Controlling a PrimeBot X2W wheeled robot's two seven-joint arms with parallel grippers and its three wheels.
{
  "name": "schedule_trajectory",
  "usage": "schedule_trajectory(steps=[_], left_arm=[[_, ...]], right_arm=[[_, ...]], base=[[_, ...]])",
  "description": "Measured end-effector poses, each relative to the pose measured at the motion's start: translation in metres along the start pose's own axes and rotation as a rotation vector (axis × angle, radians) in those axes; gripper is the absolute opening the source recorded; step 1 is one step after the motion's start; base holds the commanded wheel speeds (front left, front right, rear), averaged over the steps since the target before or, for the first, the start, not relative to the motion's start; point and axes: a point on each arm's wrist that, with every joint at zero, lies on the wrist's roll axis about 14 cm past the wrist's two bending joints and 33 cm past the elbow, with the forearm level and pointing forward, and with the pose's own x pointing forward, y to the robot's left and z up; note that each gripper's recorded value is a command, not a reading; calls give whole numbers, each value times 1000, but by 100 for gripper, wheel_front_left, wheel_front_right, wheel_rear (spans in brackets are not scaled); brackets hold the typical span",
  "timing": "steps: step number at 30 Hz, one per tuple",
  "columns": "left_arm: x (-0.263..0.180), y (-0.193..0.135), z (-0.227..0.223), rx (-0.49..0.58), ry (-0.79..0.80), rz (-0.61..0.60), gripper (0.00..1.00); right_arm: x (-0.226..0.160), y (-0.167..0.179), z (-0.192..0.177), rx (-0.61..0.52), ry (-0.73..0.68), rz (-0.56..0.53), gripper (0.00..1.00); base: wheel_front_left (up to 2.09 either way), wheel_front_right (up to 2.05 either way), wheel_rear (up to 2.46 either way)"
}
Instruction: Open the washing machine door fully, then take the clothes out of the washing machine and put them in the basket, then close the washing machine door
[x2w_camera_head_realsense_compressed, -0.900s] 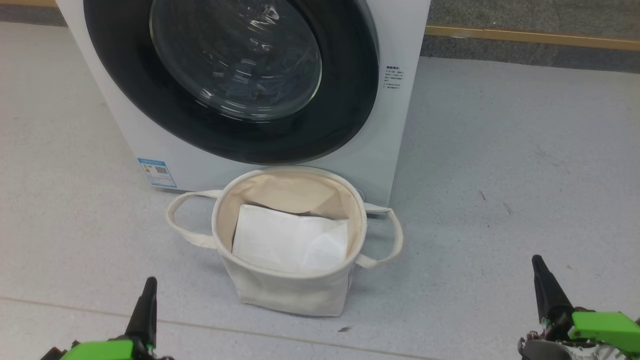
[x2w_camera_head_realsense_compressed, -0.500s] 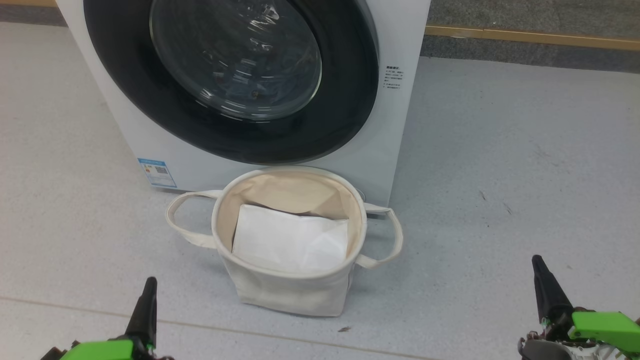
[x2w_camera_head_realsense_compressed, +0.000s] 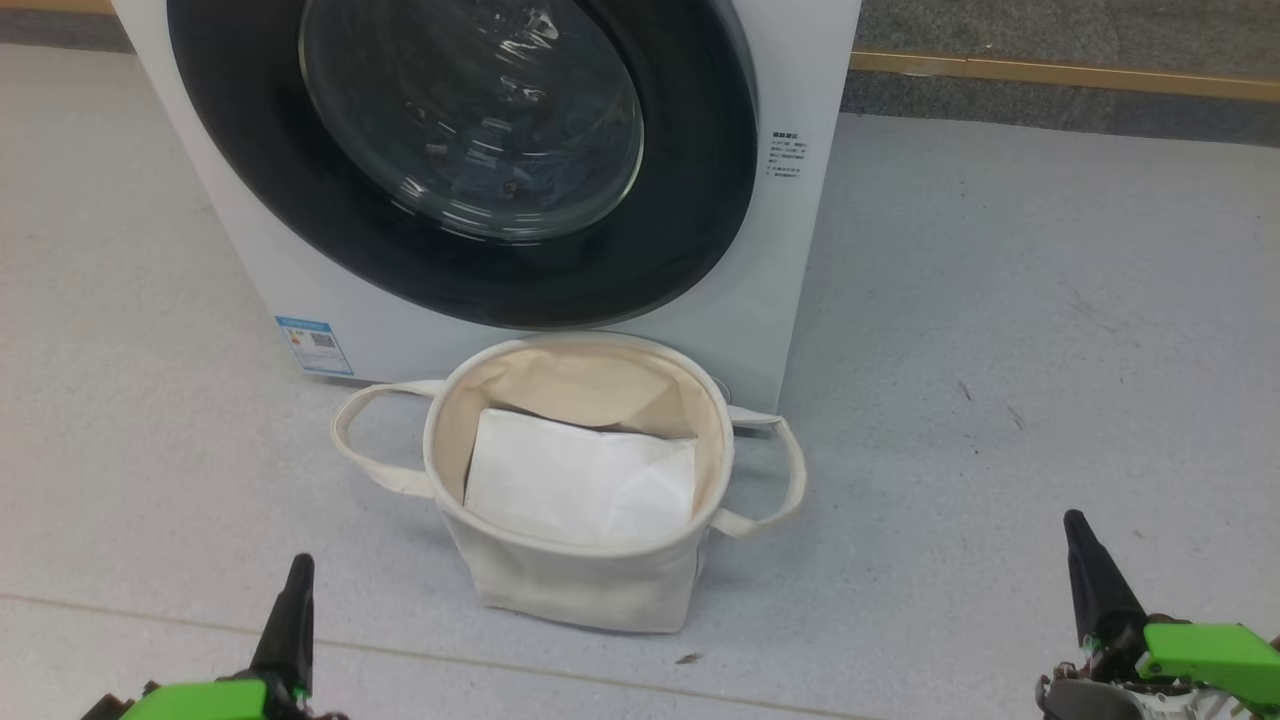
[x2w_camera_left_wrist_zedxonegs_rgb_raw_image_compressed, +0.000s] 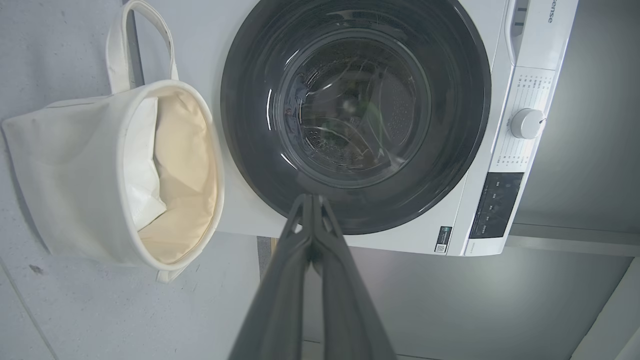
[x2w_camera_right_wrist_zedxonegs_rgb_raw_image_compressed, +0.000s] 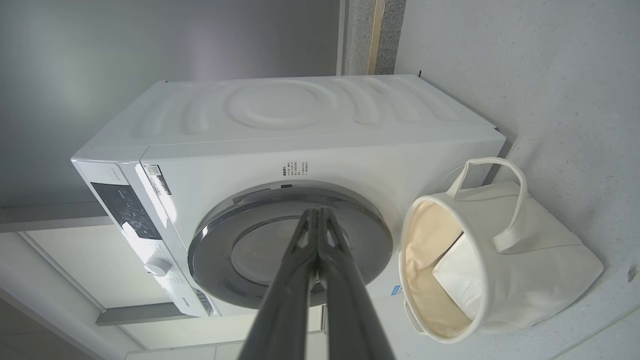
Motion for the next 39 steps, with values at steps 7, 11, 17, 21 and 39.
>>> schedule_trajectory(steps=[7, 11, 17, 21, 39], left_arm=[[0, 0, 0, 0, 0, 0, 0], [0, 0, 0, 0, 0, 0, 0], [0, 0, 0, 0, 0, 0, 0], [0, 0, 0, 0, 0, 0, 0], [0, 0, 0, 0, 0, 0, 0]], right_arm=[[0, 0, 0, 0, 0, 0, 0], [0, 0, 0, 0, 0, 0, 0], [0, 0, 0, 0, 0, 0, 0], [0, 0, 0, 0, 0, 0, 0], [0, 0, 0, 0, 0, 0, 0]], base=[[0, 0, 0], [0, 0, 0], [0, 0, 0], [0, 0, 0], [0, 0, 0]])
